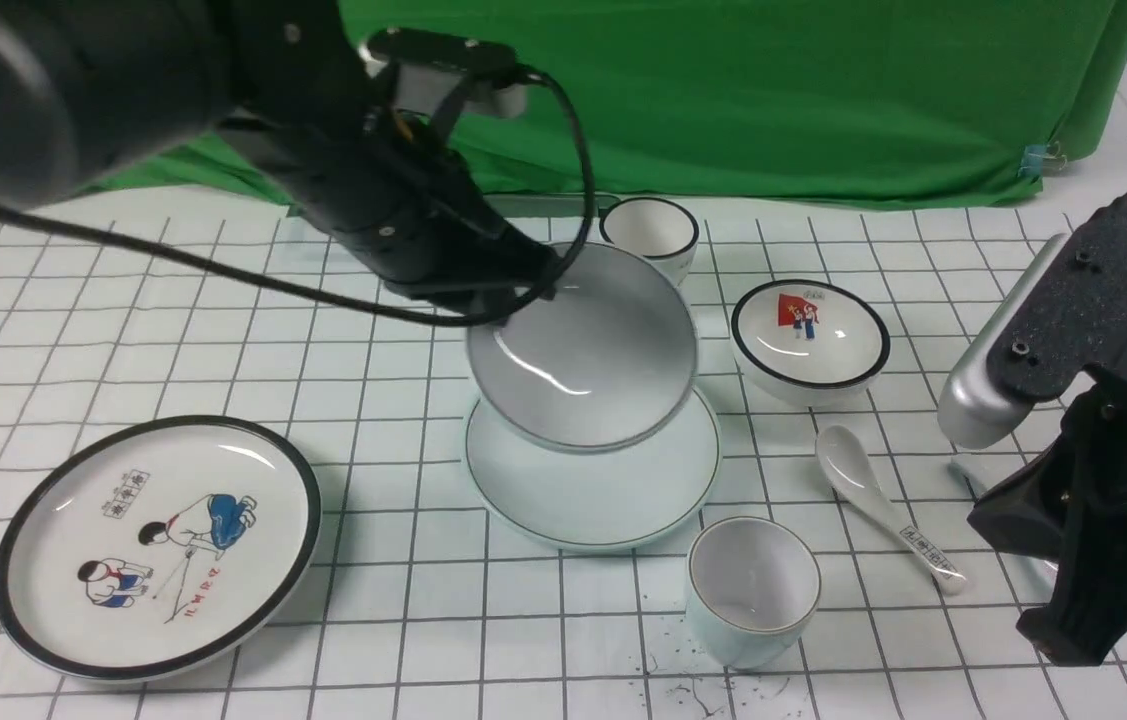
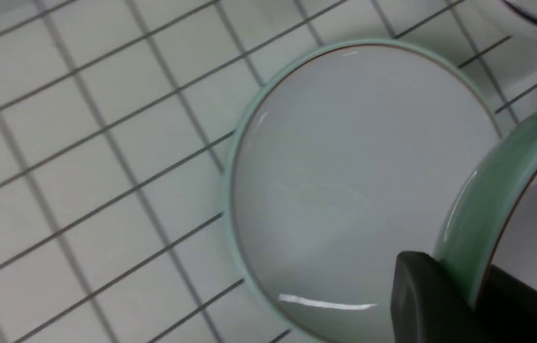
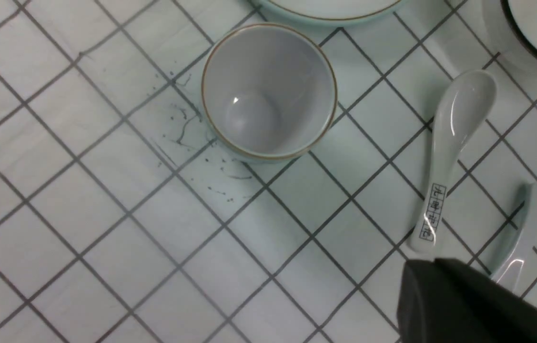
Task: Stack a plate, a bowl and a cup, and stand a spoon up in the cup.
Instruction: Use the left arm to put the blue rice bowl into the blue large plate in the middle
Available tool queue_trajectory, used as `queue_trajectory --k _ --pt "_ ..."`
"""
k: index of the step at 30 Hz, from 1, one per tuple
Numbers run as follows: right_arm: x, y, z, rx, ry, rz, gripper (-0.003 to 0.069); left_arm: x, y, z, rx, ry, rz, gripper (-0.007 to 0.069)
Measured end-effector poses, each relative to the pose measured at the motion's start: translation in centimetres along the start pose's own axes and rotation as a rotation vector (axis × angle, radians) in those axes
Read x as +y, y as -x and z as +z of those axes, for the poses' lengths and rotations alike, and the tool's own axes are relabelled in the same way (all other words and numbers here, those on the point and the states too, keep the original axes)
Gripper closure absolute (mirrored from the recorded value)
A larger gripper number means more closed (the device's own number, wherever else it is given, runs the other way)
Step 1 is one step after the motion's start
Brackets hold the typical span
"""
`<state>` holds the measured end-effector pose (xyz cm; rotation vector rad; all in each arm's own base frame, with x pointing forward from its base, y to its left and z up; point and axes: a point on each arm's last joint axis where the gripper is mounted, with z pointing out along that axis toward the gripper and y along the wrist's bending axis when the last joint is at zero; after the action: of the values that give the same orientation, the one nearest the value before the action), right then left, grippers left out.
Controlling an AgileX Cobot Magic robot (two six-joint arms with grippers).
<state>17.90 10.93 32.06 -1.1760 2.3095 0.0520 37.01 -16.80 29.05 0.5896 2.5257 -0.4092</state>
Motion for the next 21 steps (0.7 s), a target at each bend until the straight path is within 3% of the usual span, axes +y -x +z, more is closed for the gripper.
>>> queue_trajectory --k 8,21 --pt "0.0 -0.2 0.0 0.019 0.005 -0.002 0.0615 2.9 -0.7 7.9 0.155 -0.015 -0.081 0.0634" --pt "-0.3 0.8 1.0 -0.03 -0.015 -0.001 0.0601 4.2 -1.1 10.1 0.149 -0.011 -0.129 0.0613"
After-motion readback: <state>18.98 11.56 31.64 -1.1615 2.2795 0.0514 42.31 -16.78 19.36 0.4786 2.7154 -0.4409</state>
